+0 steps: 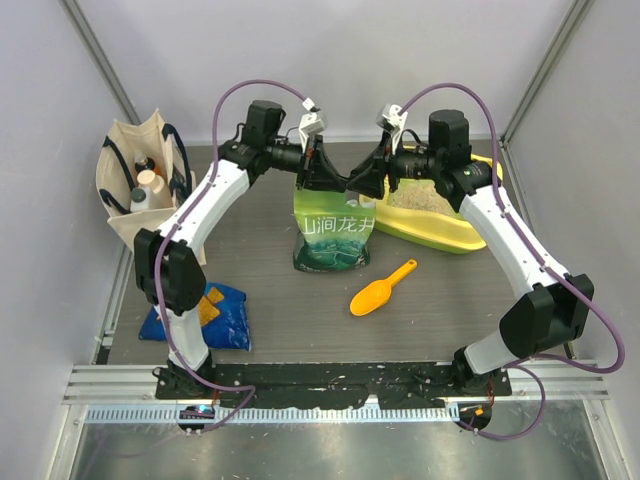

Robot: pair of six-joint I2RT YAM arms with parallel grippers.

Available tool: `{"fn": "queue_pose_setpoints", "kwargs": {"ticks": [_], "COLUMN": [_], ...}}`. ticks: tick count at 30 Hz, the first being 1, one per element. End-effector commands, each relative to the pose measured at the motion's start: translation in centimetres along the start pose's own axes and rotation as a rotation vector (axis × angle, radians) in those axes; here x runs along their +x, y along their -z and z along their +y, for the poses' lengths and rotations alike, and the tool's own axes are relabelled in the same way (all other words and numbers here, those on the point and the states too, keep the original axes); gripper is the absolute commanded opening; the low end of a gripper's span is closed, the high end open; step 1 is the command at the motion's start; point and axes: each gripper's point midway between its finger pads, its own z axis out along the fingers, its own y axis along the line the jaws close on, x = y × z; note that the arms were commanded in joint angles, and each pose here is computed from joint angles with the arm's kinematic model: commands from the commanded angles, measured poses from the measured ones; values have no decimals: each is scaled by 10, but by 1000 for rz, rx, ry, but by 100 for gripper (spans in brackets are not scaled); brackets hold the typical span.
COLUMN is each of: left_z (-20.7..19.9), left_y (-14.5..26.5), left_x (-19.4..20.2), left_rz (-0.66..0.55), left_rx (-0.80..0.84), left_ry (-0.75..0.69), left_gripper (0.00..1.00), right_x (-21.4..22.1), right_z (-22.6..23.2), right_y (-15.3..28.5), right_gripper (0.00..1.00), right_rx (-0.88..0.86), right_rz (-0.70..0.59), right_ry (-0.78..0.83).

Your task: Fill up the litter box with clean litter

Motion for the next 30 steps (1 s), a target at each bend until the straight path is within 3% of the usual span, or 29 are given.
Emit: {"fn": "queue_pose_setpoints", "kwargs": {"ticks": [1, 10, 13, 15, 16, 17, 18, 21, 27, 30], "left_z": [-4, -3, -2, -1, 0, 2, 4, 13, 37, 43], "left_y": [1, 2, 1, 2, 2, 2, 1, 4, 18, 28], "left_x": [-9, -8, -8, -7, -7, -7, -7, -6, -14, -25], "left_rz": [-22, -20, -20, -19, -19, -17, -14, -3, -32, -67], "left_rx": [29, 24, 24, 20, 18, 5, -11, -85, -247, -317], "left_ry": [-27, -21, -16, -10, -13, -11, -7, -28, -67, -111], "left_gripper": [0, 0, 0, 0, 2, 10, 32, 53, 67, 67], "right_x": [-30, -18, -16, -18, -19, -19, -22, -27, -23, -7], "right_z": [3, 5, 6, 6, 5, 3, 2, -17, -31, -40], "right_y": [6, 3, 2, 0, 0, -1, -1, 4, 18, 31], "right_gripper": [59, 50, 39, 21, 9, 5, 2, 2, 2, 2], "right_rx": [10, -24, -41, -56, -51, -41, -32, 40, 59, 87], "right_rz": [-75, -30, -23, -23, -25, -26, -33, -40, -25, 32], "right_ry": [58, 34, 23, 4, 3, -7, -21, -85, -144, -107]}}
